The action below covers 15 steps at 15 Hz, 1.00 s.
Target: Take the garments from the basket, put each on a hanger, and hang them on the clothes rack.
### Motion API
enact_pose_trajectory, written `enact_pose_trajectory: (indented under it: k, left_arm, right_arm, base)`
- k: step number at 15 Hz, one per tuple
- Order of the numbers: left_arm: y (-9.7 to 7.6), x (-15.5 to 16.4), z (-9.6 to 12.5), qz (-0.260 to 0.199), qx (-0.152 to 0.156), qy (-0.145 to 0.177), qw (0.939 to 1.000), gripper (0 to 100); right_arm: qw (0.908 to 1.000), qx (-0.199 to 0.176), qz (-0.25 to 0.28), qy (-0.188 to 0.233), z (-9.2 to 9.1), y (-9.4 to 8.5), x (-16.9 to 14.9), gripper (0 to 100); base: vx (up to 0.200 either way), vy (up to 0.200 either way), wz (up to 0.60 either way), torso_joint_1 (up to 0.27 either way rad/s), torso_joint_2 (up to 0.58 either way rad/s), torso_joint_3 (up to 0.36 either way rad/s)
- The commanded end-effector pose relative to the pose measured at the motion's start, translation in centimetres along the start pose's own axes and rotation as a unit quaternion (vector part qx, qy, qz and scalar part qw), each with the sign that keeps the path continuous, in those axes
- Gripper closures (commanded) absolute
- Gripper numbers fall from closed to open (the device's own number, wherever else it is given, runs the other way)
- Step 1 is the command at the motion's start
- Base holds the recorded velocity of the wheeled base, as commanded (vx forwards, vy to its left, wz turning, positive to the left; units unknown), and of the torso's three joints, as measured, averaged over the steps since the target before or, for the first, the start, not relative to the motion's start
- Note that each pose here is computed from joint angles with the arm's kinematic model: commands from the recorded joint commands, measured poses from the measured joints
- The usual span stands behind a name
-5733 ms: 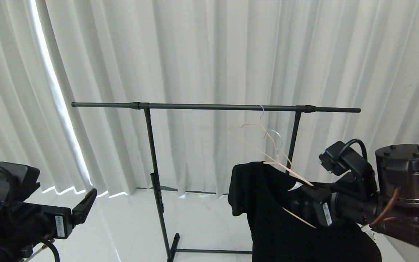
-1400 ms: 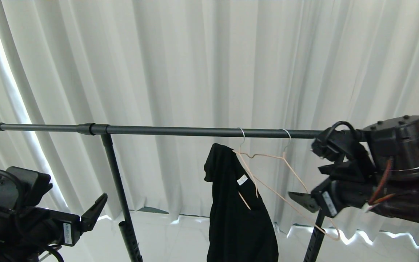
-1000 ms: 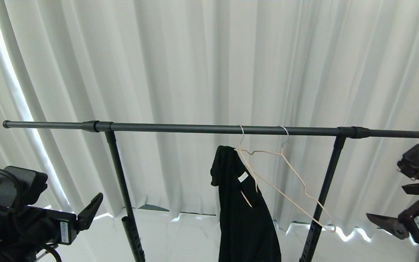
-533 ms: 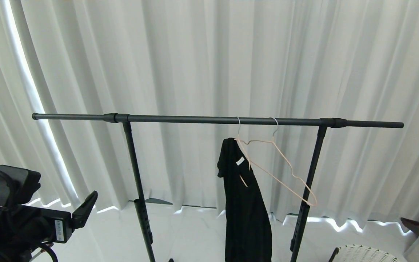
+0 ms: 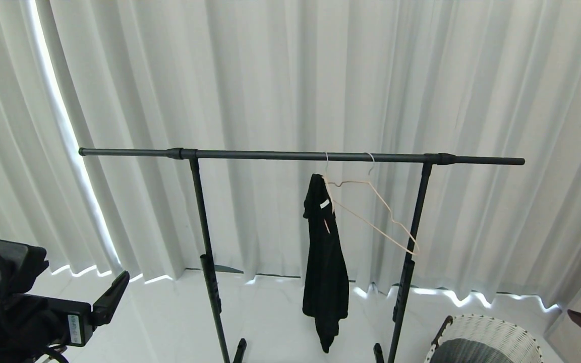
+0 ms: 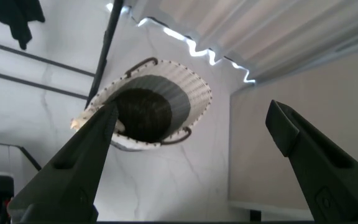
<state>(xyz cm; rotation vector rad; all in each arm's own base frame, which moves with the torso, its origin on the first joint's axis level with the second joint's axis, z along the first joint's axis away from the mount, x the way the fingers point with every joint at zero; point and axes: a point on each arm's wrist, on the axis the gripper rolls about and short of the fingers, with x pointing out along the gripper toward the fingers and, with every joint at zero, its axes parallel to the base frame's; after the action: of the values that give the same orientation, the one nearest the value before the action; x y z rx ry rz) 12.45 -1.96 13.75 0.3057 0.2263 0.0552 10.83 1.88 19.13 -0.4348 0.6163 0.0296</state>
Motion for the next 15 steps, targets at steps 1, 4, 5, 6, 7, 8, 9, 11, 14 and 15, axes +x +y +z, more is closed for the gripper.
enact_pose_trajectory:
  k: [1,4,5,6,7,8,9,11,14,15]
  left_arm:
    - [0.0,0.0,0.0,0.002,-0.001,-0.001,1.0,0]
    - [0.9,0.2,-0.2,0.036,-0.009,0.011,0.9992,0]
    - [1.4,0.2,-0.4,0.056,-0.013,0.017,0.9982,0]
    - [2.0,0.3,-0.6,0.078,-0.019,0.024,0.9964,0]
    - [2.4,0.1,-0.7,0.095,-0.023,0.026,0.9949,0]
    - [2.7,-0.4,-0.9,0.107,-0.027,0.022,0.9937,0]
    - [2.7,-1.0,-1.2,0.112,-0.029,0.018,0.9931,0]
    - [2.8,-3.9,-2.4,0.141,-0.043,-0.007,0.989,0]
    - [2.6,-8.5,-4.4,0.185,-0.054,-0.026,0.981,0]
    - [2.0,-10.8,-6.3,0.189,-0.055,-0.042,0.9795,0]
  right_arm:
    - [1.0,0.001,-0.001,0.002,-0.1,0.0,0.0,0]
    - [1.0,0.006,-0.007,0.004,-0.1,-0.2,0.1,0]
    - [0.9999,0.007,-0.009,0.004,-0.1,-0.2,0.1,0]
    - [0.9999,0.009,-0.011,0.0,-0.1,-0.2,0.1,0]
    - [0.9998,0.011,-0.013,-0.004,0.0,-0.3,0.1,0]
    - [0.9998,0.013,-0.015,-0.006,0.1,-0.4,0.1,0]
    - [0.9998,0.012,-0.015,-0.005,0.0,-0.3,0.1,0]
    - [0.9998,0.013,-0.015,-0.006,-0.1,-0.3,0.1,0]
    - [0.9996,0.017,-0.02,-0.006,-0.5,-0.4,-0.1,0]
    - [0.9995,0.021,-0.023,-0.008,-0.5,-0.4,-0.1,0]
  base:
    - [0.0,0.0,0.0,0.0,0.0,0.0]
    - [0.0,0.0,0.0,0.0,0.0,0.0]
    - [0.0,0.0,0.0,0.0,0.0,0.0]
    - [0.0,0.0,0.0,0.0,0.0,0.0]
    - [0.0,0.0,0.0,0.0,0.0,0.0]
    - [0.0,0.0,0.0,0.0,0.0,0.0]
    - [0.0,0.0,0.0,0.0,0.0,0.0]
    - [0.0,0.0,0.0,0.0,0.0,0.0]
    - [0.0,0.0,0.0,-0.16,0.34,0.185]
    - [0.0,0.0,0.0,-0.246,0.51,0.261]
